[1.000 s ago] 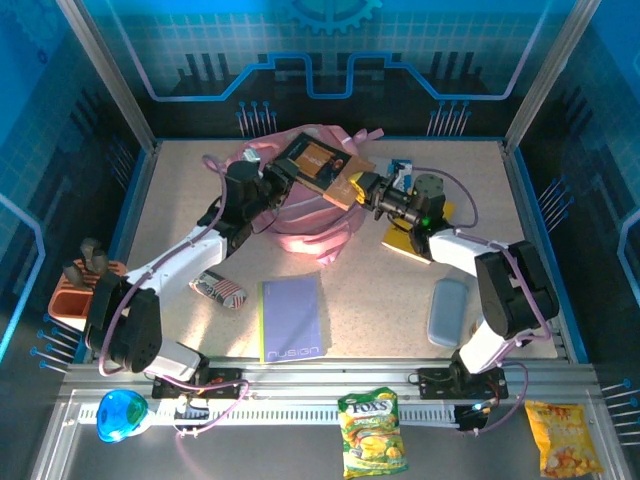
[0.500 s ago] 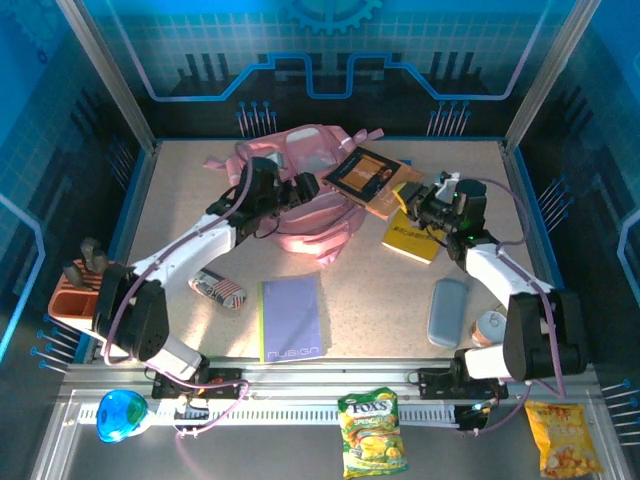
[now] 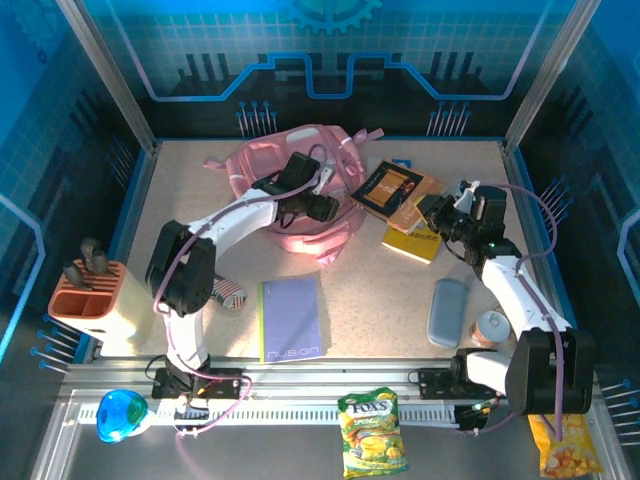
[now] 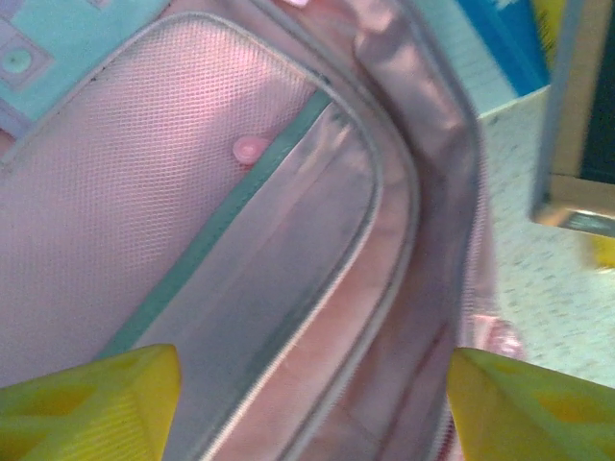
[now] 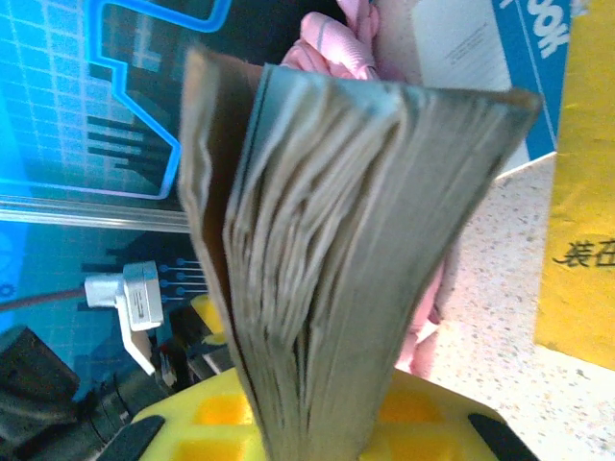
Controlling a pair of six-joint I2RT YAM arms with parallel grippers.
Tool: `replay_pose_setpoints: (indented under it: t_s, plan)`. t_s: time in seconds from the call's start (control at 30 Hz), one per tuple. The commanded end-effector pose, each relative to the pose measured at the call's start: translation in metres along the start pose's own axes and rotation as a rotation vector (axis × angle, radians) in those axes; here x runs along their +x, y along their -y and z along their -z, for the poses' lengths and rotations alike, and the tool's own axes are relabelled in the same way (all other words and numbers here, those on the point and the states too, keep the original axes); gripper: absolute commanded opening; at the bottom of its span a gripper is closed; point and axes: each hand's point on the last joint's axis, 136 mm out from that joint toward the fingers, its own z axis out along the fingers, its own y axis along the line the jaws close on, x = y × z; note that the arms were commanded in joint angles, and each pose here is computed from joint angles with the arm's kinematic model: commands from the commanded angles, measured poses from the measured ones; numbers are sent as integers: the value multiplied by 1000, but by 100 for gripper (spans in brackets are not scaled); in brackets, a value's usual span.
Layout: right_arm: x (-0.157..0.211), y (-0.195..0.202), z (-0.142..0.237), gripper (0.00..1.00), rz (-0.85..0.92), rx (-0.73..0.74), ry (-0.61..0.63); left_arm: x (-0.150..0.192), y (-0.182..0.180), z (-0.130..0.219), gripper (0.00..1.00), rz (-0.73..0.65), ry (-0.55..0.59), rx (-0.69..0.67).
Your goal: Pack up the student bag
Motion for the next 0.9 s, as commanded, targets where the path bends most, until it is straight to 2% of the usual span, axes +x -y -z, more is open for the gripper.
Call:
replay_pose_setpoints:
  t_s: [0.0, 0.3, 0.43, 0.63, 0.77, 0.87]
  plan:
    - [-13, -17, 11, 6, 80, -26, 47, 5, -20, -3, 72, -188, -98, -109]
    - [-13, -12, 13, 6, 64, -3, 63, 33, -23, -29, 69, -335, -309, -79]
    - [-14, -13, 14, 5, 68, 2, 64, 34, -25, -40, 64, -338, -332, -89]
    - [-14, -11, 14, 5, 59, 4, 67, 18, -49, -54, 47, -326, -280, -246]
    - [-13, -9, 15, 5, 56, 13, 69, 11, -52, -54, 35, -320, -257, -267]
    - [-14, -10, 18, 4, 65, 28, 78, 1, -48, -46, 20, -295, -218, -256]
